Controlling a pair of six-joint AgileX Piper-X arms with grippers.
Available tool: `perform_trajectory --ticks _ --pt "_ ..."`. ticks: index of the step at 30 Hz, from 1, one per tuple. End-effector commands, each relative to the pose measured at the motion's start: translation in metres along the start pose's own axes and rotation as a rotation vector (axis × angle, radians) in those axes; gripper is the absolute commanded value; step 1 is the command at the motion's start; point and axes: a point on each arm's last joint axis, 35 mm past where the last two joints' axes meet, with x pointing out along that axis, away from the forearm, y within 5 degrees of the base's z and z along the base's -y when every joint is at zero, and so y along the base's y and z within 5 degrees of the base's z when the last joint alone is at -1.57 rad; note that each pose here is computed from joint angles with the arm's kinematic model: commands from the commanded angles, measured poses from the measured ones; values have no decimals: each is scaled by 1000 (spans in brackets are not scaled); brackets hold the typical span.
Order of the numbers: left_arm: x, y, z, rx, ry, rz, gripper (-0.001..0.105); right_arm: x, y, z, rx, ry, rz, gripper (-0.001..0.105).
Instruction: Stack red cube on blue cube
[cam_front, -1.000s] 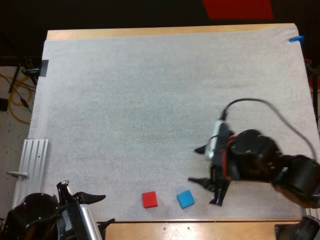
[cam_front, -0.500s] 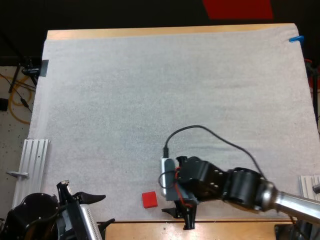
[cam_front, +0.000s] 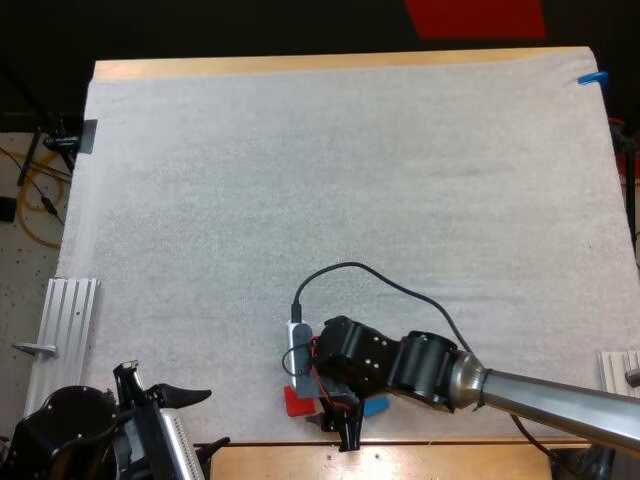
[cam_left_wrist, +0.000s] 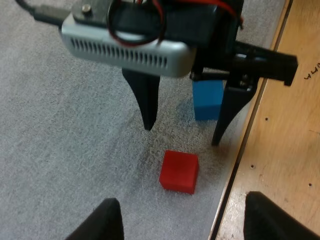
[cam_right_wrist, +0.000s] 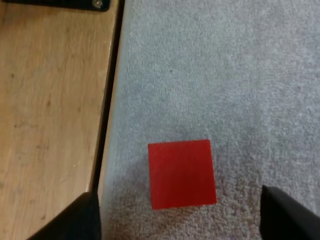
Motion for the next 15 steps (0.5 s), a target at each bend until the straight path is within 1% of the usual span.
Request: perform_trajectory --ticks 1,10,13,15 --pt "0 0 0 9 9 -8 52 2 -3 4 -26 -21 -5 64" --pt "0 0 0 9 9 -8 52 33 3 5 -44 -11 30 64" --pt "0 0 0 9 9 -8 52 46 3 3 -48 20 18 64" --pt "0 0 0 9 9 -8 52 56 3 -2 -44 61 4 64"
